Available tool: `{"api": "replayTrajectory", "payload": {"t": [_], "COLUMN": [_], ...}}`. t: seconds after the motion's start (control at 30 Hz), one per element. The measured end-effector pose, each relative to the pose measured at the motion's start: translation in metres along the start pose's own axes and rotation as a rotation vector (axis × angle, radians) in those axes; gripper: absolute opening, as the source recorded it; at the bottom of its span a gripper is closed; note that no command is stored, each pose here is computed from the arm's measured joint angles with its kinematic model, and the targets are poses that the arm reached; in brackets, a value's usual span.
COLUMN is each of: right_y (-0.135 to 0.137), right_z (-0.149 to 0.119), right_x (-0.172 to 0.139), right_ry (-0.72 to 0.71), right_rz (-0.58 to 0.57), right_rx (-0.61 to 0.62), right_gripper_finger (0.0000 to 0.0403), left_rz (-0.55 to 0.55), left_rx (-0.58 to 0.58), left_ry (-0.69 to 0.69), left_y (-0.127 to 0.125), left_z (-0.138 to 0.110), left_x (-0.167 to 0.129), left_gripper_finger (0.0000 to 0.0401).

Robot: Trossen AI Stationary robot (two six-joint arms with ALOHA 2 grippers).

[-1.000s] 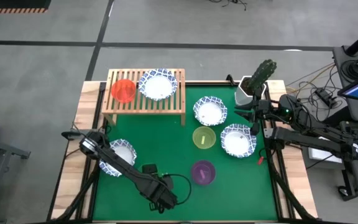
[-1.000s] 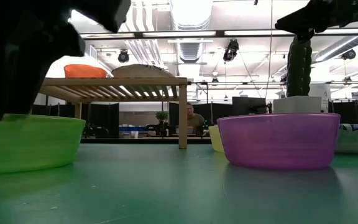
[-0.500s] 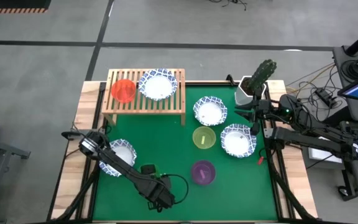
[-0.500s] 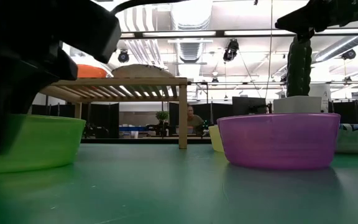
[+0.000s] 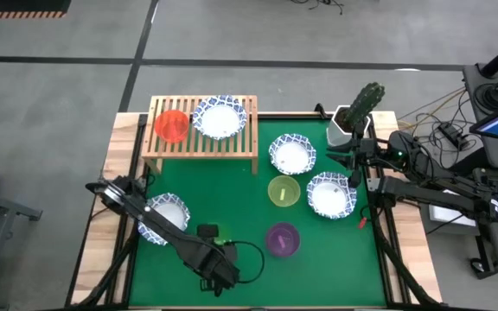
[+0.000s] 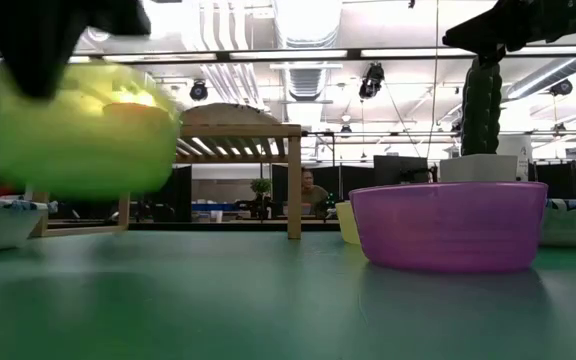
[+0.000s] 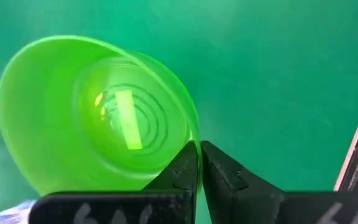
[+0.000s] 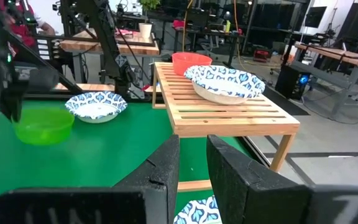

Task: Place and stack bowls onto a shelf
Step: Stack the green bowl on top of the orange bowl on the shelf

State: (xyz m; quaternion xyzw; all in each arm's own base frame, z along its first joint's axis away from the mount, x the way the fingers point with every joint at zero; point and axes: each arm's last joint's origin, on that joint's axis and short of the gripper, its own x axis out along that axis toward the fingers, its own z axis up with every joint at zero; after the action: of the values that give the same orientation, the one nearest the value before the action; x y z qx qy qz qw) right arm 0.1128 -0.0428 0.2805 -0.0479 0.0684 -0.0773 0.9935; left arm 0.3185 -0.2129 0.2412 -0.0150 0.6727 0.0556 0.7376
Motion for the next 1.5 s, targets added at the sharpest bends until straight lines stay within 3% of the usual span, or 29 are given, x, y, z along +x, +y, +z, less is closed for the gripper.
{"api": "replayTrajectory", "payload": {"t": [0.27,0.37,0.43,0.57,0.73,0.9,1.2,1.33,1.5], "right_y": [0.000,0.000,0.000,0.000,0.000,0.000,0.000,0.000,0.000], "right_z": [0.000,0.000,0.000,0.000,0.000,0.000,-0.001,-0.001,-0.001], "right_x": [0.000,0.000,0.000,0.000,0.000,0.000,0.000,0.000,0.000], "right_ry": [-0.001,-0.001,-0.001,-0.003,-0.001,0.001,0.005,0.005,0.005], "right_rz": [0.000,0.000,-0.001,-0.001,0.000,0.000,0.000,0.000,0.000], "right_rx": [0.000,0.000,0.002,0.002,0.002,0.002,0.004,0.004,0.002], "right_gripper_finger": [0.0070,0.0070,0.0070,0.0070,0.0070,0.0070,0.0070,0.0070,0.0070], "left_rz": [0.163,0.124,0.156,0.219,0.298,0.332,0.406,0.364,0.365], "left_rx": [-0.054,-0.028,-0.046,-0.039,-0.136,-0.277,-0.520,-0.540,-0.483], "left_ry": [-0.117,-0.255,-0.336,-0.448,-0.522,-0.474,-0.266,-0.164,-0.076], "left_y": [0.046,0.064,0.082,0.115,0.170,0.224,0.302,0.320,0.326], "left_z": [-0.010,-0.006,-0.005,-0.007,-0.020,-0.039,-0.083,-0.091,-0.091], "left_x": [-0.089,-0.122,-0.143,-0.173,-0.200,-0.199,-0.166,-0.147,-0.130], "left_gripper_finger": [0.0000,0.0000,0.0000,0.0000,0.0000,0.0000,0.0000,0.0000,0.0000]}}
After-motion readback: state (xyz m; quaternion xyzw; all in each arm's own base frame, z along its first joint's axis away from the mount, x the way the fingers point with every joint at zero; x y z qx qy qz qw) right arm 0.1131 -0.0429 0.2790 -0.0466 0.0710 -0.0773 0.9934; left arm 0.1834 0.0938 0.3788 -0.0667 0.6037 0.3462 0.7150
